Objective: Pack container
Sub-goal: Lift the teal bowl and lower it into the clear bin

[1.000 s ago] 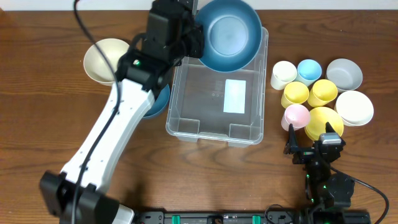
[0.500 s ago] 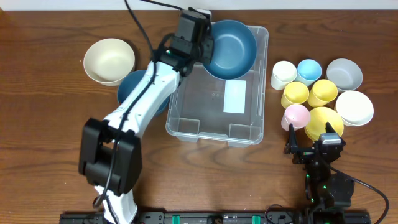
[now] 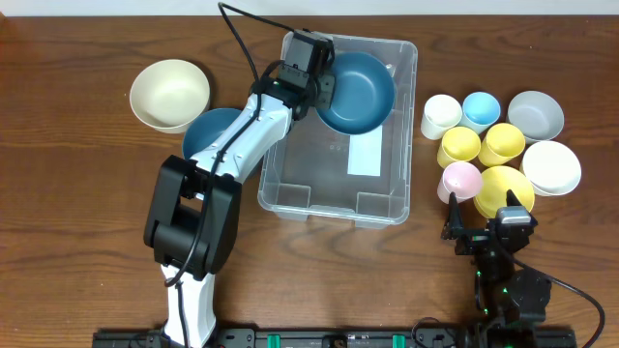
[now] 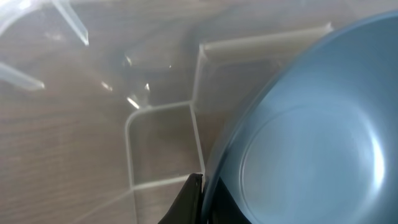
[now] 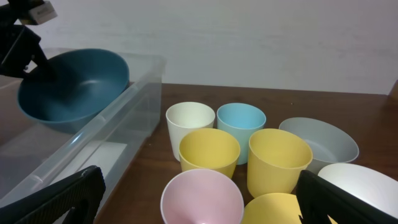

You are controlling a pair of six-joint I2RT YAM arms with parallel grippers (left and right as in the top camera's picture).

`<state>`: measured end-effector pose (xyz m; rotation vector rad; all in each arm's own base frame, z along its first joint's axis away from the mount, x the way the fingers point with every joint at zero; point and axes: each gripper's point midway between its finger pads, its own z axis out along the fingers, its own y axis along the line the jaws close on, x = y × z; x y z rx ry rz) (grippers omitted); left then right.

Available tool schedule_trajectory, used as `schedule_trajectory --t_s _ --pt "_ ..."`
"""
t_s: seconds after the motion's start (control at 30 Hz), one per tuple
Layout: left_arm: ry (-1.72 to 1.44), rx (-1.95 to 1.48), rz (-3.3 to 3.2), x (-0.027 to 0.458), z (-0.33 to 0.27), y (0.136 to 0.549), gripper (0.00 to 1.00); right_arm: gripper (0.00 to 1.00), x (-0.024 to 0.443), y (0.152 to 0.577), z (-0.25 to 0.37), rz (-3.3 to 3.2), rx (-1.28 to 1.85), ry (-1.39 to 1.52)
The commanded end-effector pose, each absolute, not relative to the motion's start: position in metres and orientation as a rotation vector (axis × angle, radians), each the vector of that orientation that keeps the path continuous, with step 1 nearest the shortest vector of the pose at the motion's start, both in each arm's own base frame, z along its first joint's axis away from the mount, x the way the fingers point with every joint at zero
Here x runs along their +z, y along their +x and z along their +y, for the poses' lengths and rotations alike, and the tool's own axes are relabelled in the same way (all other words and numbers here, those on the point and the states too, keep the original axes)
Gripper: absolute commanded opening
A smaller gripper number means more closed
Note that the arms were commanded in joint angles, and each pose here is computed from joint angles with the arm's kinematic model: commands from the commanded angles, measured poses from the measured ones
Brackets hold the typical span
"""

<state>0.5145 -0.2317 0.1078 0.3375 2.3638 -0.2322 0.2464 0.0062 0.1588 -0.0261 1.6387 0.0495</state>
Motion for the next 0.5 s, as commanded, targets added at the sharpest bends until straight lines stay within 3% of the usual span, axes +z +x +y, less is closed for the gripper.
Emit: schedule_trajectory --t_s 0.0,0.1,0.13,0.17,0.23,0.3,0.47 --pt "0.350 -0.223 2.332 0.115 -0.234 0.521 0.06 0.99 0.159 0.246 0.006 1.638 0.058 -0.018" --pt "0.350 -0.223 2.334 0.114 -0.235 0.521 0.08 0.99 0.158 0.246 0.006 1.638 0.058 -0.018" --pt "0.349 -0.224 2.334 0.114 -0.235 0.521 0.21 0.99 0.158 0.246 0.006 1.638 0.058 -0.018" --pt "0.346 -0.226 2.335 0.114 -0.235 0.521 0.43 0.99 0.158 0.246 0.006 1.638 0.058 -0.018" --pt "0.346 -0.226 2.335 0.114 -0.235 0.521 0.60 0.99 0.158 0.246 0.006 1.638 0.058 -0.018" --pt "0.346 -0.229 2.326 0.119 -0.235 0.521 0.65 0.99 0.158 0.246 0.006 1.638 0.058 -0.018" --pt "0.326 -0.249 2.248 0.163 -0.232 0.521 0.65 0.99 0.158 0.246 0.006 1.638 0.058 -0.018"
